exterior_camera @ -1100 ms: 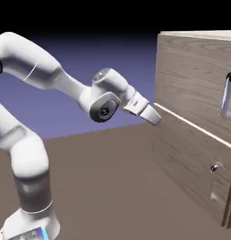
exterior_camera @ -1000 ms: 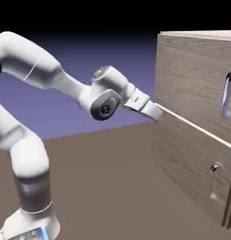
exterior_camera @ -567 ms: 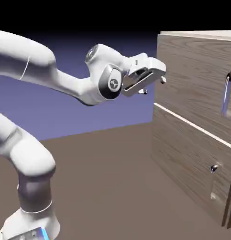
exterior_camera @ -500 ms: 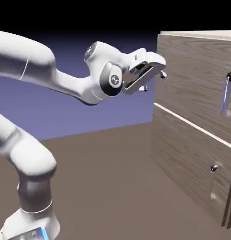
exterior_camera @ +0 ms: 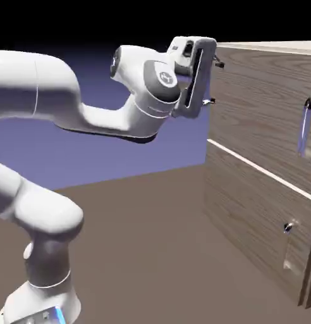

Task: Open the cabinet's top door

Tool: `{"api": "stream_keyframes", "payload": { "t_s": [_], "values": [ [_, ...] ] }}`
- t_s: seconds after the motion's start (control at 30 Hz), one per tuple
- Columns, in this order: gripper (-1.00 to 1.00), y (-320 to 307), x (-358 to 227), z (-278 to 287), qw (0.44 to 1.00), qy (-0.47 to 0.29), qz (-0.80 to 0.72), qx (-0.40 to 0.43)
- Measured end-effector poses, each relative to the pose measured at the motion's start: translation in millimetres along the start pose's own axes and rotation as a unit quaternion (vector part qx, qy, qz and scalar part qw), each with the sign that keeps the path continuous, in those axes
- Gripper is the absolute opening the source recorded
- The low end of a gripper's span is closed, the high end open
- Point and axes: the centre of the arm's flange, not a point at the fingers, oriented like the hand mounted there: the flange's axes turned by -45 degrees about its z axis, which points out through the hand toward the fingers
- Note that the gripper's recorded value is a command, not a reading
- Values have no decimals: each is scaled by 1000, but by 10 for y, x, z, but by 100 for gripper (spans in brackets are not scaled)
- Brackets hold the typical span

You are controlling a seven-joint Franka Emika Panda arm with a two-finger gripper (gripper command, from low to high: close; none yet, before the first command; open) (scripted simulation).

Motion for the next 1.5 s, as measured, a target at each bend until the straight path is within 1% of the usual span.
{"api": "stream_keyframes", "payload": {
  "t_s": [0.2, 0.43, 0.73, 1.07, 1.1, 1.23, 1.27, 1.33, 1.5],
  "values": [
    [100, -22, -293, 22, 990, -12, -135, -34],
    [100, -179, -669, 147, 955, -35, -288, -58],
    [100, -585, -1161, 460, 876, -68, -474, -63],
    [100, -1265, -1637, 949, 747, -87, -657, -41],
    [100, -1265, -1637, 949, 747, -87, -657, -41],
    [100, -1194, -1674, 1349, 748, -86, -657, -42],
    [-100, -1178, -1675, 1439, 747, -87, -657, -41],
    [-100, -1178, -1675, 1439, 747, -87, -657, -41],
    [-100, -1226, -1518, 1075, 748, -113, -653, -11]
  ]
}}
